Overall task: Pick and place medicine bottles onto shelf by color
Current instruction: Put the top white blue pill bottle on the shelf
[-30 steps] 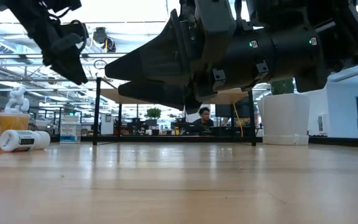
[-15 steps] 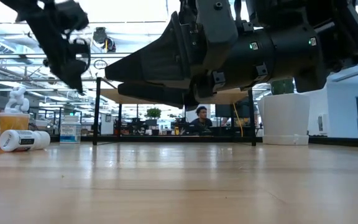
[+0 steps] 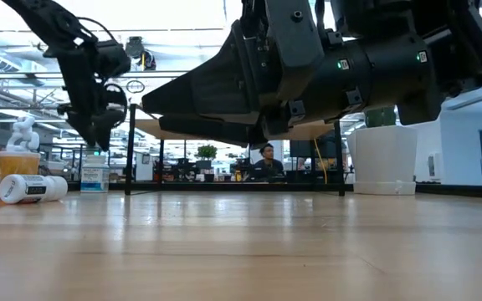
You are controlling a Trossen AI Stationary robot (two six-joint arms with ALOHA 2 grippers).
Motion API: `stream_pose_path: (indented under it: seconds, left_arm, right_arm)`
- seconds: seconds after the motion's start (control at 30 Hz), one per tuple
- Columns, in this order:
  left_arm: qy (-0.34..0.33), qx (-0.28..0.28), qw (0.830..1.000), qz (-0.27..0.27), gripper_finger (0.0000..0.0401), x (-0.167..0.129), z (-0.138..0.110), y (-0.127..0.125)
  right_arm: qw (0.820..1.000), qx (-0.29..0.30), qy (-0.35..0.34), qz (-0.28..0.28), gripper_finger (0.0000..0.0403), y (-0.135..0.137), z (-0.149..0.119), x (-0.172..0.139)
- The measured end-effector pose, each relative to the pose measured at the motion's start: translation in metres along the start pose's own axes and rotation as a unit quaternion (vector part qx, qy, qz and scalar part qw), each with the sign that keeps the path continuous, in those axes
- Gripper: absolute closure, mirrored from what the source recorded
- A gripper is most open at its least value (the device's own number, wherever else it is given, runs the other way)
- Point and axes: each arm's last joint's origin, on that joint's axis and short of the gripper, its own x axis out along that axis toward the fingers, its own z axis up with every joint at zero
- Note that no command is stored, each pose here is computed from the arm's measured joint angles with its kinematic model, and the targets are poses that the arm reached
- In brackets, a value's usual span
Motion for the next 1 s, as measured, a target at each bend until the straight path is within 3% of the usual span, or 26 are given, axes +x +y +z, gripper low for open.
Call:
stream_pose_path:
  seconds: [0.4,0.77,1.0]
  left_arm:
    - [0.017,-0.03,0.999,0.011,0.0137,0.019,0.004,0.008]
    - [0.034,-0.042,0.999,-0.003,0.0224,0.029,0.004,0.007]
    - [0.039,-0.049,0.998,-0.004,0.0228,0.023,0.003,0.007]
  right_arm:
    - [1.0,-0.002,0.007,-0.001,0.0186,0.0,-0.001,0.0]
    - [1.0,-0.001,0.008,-0.002,0.0186,0.0,-0.002,0.0]
    - [1.0,0.005,0.008,-0.002,0.0186,0.0,-0.002,0.0]
